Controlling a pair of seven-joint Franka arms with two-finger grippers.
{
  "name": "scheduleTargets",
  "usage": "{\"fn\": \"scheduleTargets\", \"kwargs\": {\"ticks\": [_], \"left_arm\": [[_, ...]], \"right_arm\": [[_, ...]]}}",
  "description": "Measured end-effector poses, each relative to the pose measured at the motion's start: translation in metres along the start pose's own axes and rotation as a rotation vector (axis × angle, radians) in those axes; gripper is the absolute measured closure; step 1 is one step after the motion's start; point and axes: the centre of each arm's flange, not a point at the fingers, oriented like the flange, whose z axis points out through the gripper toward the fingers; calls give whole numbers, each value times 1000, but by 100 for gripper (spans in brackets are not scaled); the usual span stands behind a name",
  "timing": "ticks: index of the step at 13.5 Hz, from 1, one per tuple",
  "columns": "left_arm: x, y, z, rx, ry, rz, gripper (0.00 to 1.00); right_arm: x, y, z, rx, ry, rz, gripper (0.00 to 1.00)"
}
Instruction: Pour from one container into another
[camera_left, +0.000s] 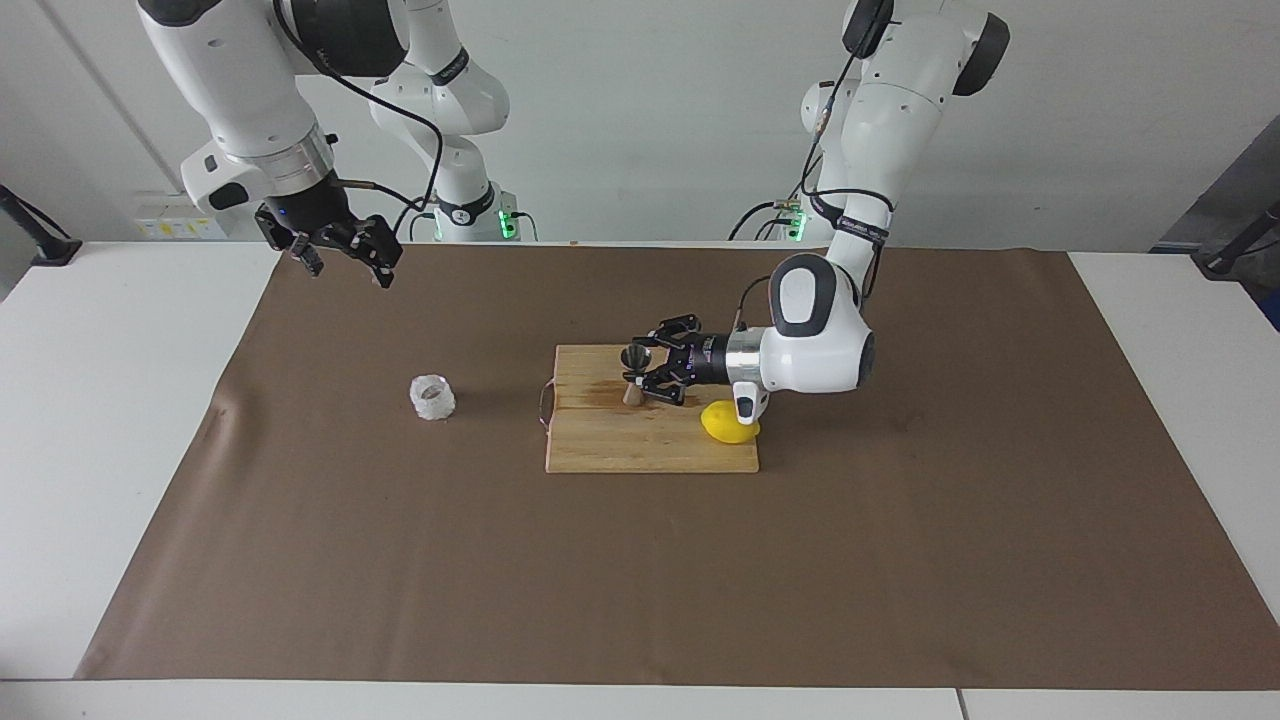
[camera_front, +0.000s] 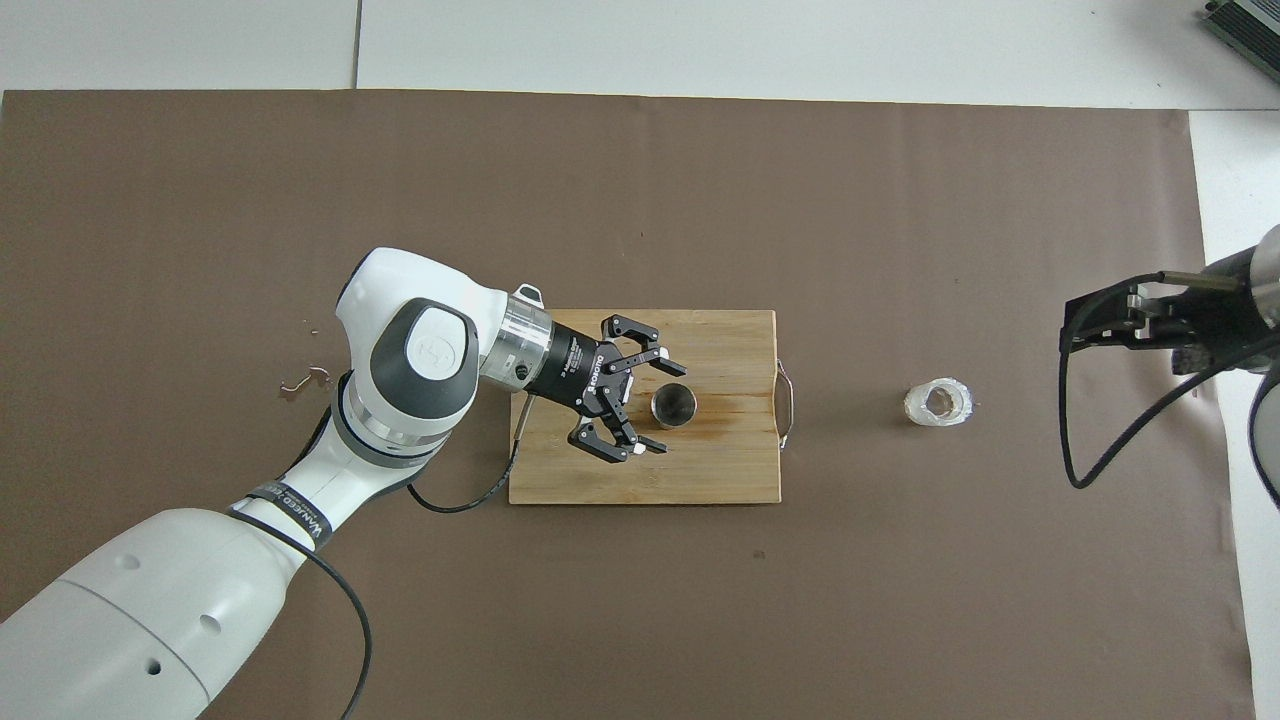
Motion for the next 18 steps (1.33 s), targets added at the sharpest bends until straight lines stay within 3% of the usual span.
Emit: {"fn": "scheduleTargets", "kwargs": {"ticks": [4,6,13,18], "left_arm": [[-17,3,-24,75,17,66,0],[-23,6,-46,107,62,99,0],[-52,12,-99,184,406,226,0],[-46,9,-132,263,689,276,0]], "right_arm": [[0,0,0,0,0,0,0],[0,0,0,0,0,0,0],[0,0,0,0,0,0,0],[0,0,0,0,0,0,0]]}}
